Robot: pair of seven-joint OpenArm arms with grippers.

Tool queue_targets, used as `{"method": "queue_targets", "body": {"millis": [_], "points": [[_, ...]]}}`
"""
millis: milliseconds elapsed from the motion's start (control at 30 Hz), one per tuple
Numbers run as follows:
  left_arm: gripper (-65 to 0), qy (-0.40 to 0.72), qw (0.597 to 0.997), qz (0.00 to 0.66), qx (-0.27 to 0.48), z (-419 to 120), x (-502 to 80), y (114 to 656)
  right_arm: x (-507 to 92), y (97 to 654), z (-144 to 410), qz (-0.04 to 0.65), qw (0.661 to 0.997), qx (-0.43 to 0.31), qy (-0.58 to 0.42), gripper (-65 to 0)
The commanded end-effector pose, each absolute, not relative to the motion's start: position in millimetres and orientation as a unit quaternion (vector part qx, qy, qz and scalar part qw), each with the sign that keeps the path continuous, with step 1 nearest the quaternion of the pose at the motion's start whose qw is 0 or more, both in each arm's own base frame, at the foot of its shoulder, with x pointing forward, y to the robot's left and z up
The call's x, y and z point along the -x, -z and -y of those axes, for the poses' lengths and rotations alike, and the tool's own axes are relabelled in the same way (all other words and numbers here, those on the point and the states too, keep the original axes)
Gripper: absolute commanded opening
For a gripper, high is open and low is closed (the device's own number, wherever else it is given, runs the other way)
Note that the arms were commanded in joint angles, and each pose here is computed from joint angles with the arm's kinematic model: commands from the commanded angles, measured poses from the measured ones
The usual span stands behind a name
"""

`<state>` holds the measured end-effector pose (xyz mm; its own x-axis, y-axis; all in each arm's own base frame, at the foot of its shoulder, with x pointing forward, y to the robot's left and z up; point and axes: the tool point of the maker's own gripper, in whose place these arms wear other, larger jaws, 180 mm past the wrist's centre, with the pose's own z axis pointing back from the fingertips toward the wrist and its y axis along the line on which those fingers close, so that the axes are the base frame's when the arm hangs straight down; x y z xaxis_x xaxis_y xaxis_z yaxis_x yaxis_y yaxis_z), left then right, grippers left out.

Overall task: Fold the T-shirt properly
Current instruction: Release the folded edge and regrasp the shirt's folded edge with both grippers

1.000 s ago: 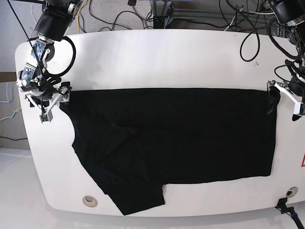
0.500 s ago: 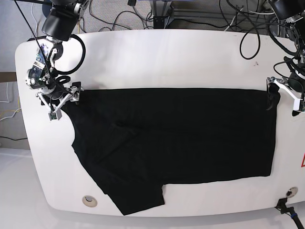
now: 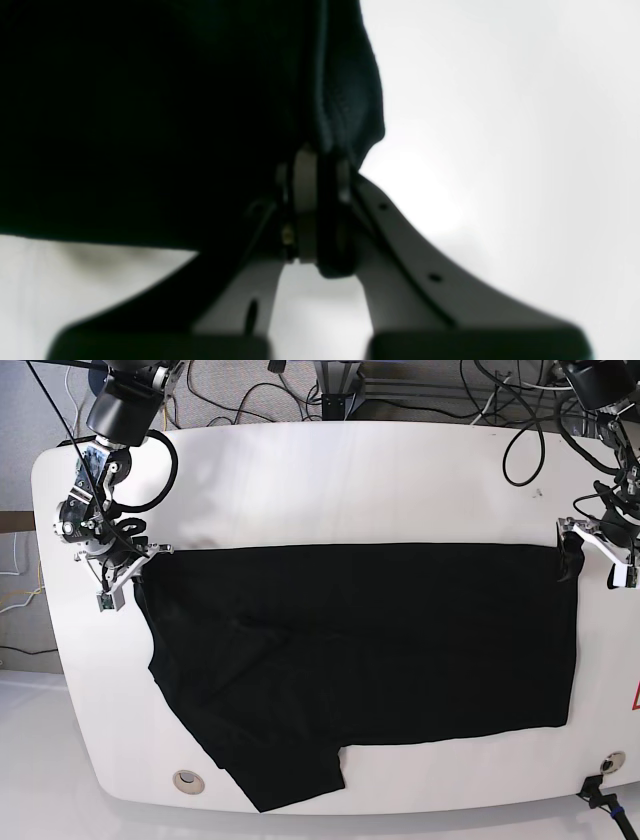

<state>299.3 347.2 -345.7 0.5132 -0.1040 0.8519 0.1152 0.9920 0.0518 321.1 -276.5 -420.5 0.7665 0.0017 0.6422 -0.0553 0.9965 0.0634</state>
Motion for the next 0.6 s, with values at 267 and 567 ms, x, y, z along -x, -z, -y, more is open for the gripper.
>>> {"method": "queue_targets", "body": {"millis": [267, 567], "points": [[0.0, 0.027, 0.878, 0.476, 0.046, -352, -327, 371, -323, 417, 281, 0.340, 0.940, -0.032, -0.021, -65.0], [0.0, 0.021, 0.895, 0.439, 0.070, -342, -323, 401, -323, 417, 281, 0.340, 0.940, -0.032, -0.021, -65.0]]}}
